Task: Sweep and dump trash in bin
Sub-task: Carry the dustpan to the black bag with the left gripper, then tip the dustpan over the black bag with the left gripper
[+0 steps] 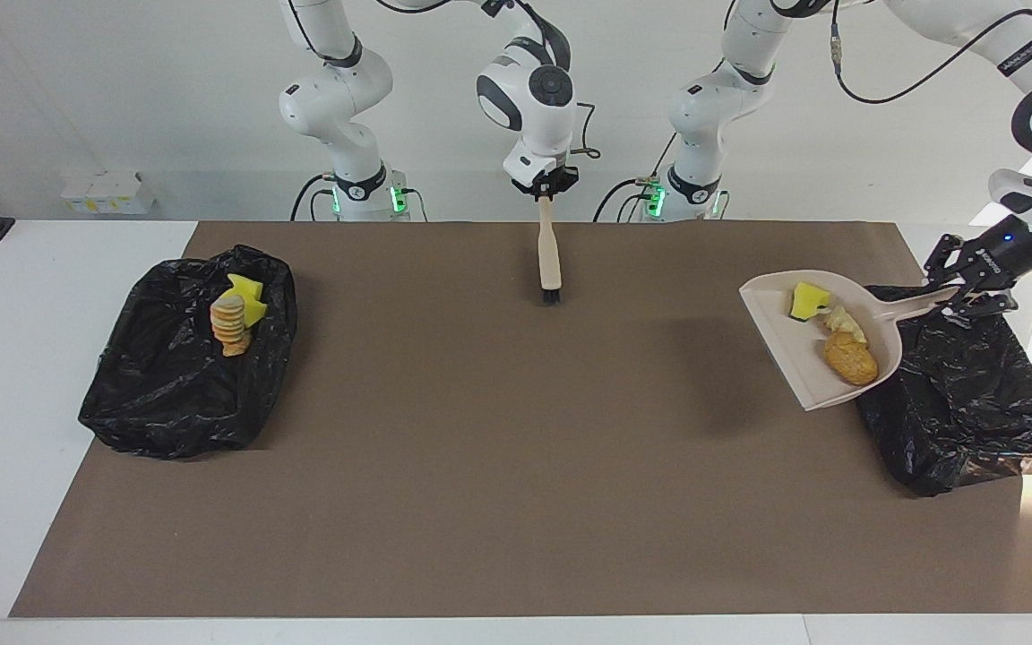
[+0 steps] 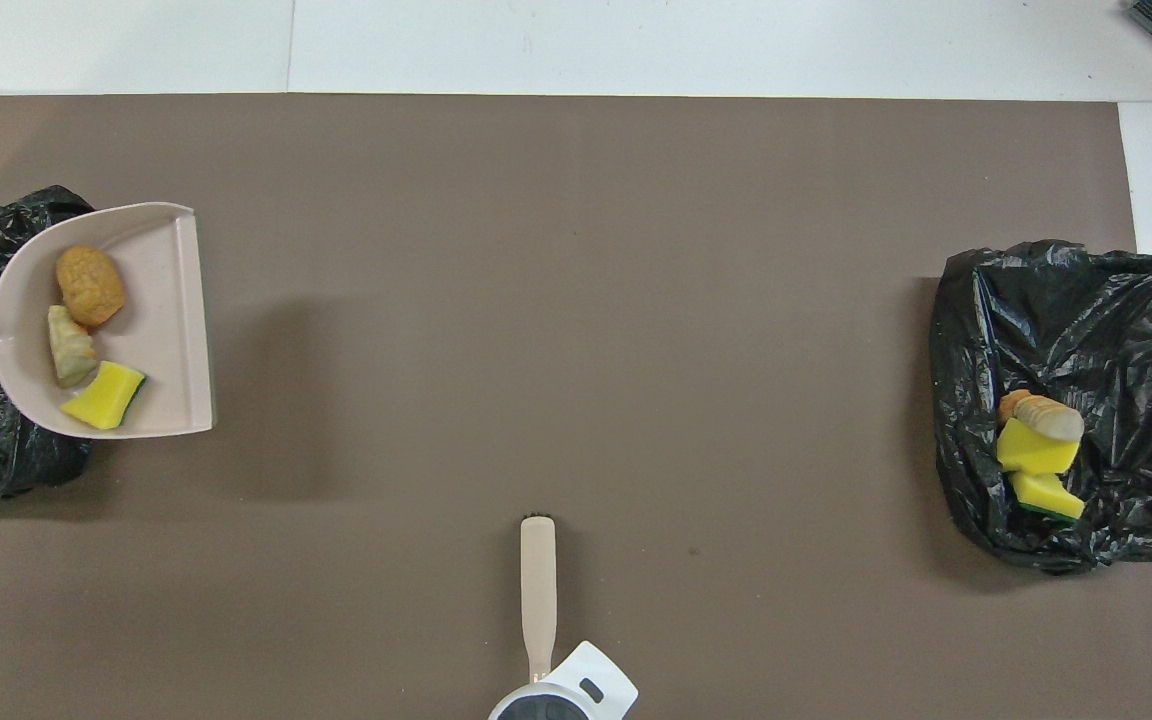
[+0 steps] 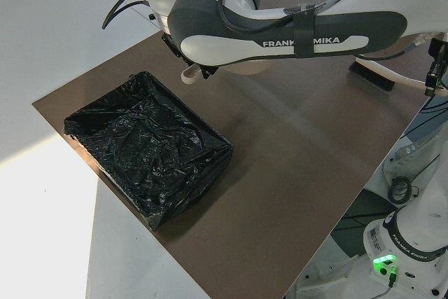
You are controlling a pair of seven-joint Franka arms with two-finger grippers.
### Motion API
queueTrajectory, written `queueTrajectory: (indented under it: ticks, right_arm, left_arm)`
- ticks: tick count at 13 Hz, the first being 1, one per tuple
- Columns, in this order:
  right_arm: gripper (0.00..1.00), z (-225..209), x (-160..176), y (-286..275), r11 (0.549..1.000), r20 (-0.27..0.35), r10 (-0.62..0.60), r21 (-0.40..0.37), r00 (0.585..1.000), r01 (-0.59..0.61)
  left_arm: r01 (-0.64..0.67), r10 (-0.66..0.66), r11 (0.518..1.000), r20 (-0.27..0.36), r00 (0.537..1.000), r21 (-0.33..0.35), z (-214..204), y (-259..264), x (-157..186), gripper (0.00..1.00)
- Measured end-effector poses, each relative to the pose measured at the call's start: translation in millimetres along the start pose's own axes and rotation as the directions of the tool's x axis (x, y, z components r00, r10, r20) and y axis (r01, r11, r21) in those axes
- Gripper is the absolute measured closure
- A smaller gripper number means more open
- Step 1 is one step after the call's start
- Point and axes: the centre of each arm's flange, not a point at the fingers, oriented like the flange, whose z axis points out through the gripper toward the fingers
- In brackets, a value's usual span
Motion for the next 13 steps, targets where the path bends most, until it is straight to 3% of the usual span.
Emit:
queueTrajectory:
  ticks: [2, 6, 9, 11, 13]
  right_arm:
    - [0.74, 1, 5, -1, 1.0, 0.008, 0.009, 0.003, 1.0, -0.009]
    - [0.74, 4, 9, -1, 1.0, 0.014, -0.009, 0.0, 1.0, 0.009]
    - [0.74, 7, 15, 2, 0.999, 0.02, -0.044, -0.003, 0.999, 0.044]
    - [0.74, 7, 20, 5, 0.998, 0.022, -0.061, -0.002, 0.998, 0.061]
    - [0.74, 5, 28, 9, 0.998, 0.023, -0.056, 0.002, 0.998, 0.056]
  left_arm:
    - [-0.03, 0.03, 1.0, 0.042, 0.999, 0.005, -33, 3, -44, 0.67]
    - [0.011, -0.019, 0.997, 0.102, 0.995, 0.077, -69, 9, -117, 0.67]
    - [-0.058, 0.025, 0.993, 0.282, 0.959, 0.107, -84, 5, -134, 0.67]
    - [-0.116, 0.084, 0.992, 0.426, 0.901, 0.05, -84, -7, -125, 0.67]
    - [-0.142, 0.125, 0.99, 0.521, 0.844, -0.006, -74, -23, -103, 0.67]
